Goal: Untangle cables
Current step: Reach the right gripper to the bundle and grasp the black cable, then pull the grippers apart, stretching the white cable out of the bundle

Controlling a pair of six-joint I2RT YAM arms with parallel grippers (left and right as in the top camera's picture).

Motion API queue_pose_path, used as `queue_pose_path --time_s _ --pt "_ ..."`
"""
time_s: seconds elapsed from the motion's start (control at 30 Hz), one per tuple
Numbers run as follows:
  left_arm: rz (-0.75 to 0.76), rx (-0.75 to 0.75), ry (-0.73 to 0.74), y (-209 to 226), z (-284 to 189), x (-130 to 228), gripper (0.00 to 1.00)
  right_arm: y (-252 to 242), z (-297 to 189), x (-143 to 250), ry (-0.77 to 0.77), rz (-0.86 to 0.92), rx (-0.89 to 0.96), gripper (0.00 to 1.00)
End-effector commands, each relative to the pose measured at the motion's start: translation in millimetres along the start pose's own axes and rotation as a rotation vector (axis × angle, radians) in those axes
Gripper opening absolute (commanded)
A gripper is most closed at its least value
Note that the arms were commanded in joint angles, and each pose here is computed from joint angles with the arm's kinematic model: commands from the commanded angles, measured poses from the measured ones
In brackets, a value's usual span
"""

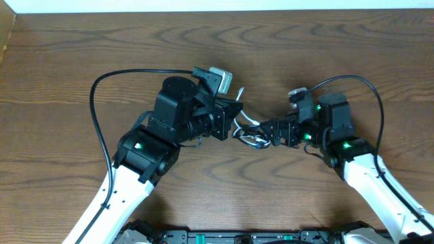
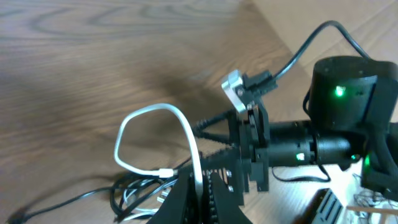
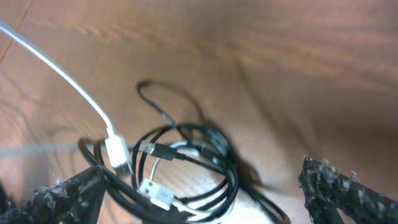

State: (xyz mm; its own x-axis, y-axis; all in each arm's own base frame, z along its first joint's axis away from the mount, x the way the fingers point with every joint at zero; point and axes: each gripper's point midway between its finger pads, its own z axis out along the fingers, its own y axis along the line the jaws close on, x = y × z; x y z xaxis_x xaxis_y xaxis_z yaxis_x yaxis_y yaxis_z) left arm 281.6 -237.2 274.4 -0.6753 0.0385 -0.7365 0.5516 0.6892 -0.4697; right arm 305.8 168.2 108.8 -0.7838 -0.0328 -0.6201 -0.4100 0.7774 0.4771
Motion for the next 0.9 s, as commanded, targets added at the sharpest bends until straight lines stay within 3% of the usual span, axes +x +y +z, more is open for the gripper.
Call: queue_pose_path --time_s 0.0,0.2,0.37,0.47,0.67,0.87 --pt "-0.013 -0.184 -0.046 31 -6 -8 0.08 1 6 8 0.047 -0.098 0.004 0.98" --pt "-0.056 -0.288 -0.061 62 -16 -12 0.07 -8 7 22 0.107 -0.224 0.03 0.93" --pt "-0.095 -0.316 -0.09 77 -23 -19 0.07 14 5 44 0.184 -0.241 -0.102 0.89" --pt "-0.1 -0.231 -0.124 64 -22 -30 0.08 27 6 55 0.22 -0.257 -0.146 0.92" --pt "-0.16 -0.205 -0.16 60 -22 -37 0.08 67 10 55 0.193 -0.375 -0.294 0.96" --pt "-0.155 -0.017 -0.184 26 -20 -51 0.08 81 19 46 0.138 -0.472 -0.286 0.98"
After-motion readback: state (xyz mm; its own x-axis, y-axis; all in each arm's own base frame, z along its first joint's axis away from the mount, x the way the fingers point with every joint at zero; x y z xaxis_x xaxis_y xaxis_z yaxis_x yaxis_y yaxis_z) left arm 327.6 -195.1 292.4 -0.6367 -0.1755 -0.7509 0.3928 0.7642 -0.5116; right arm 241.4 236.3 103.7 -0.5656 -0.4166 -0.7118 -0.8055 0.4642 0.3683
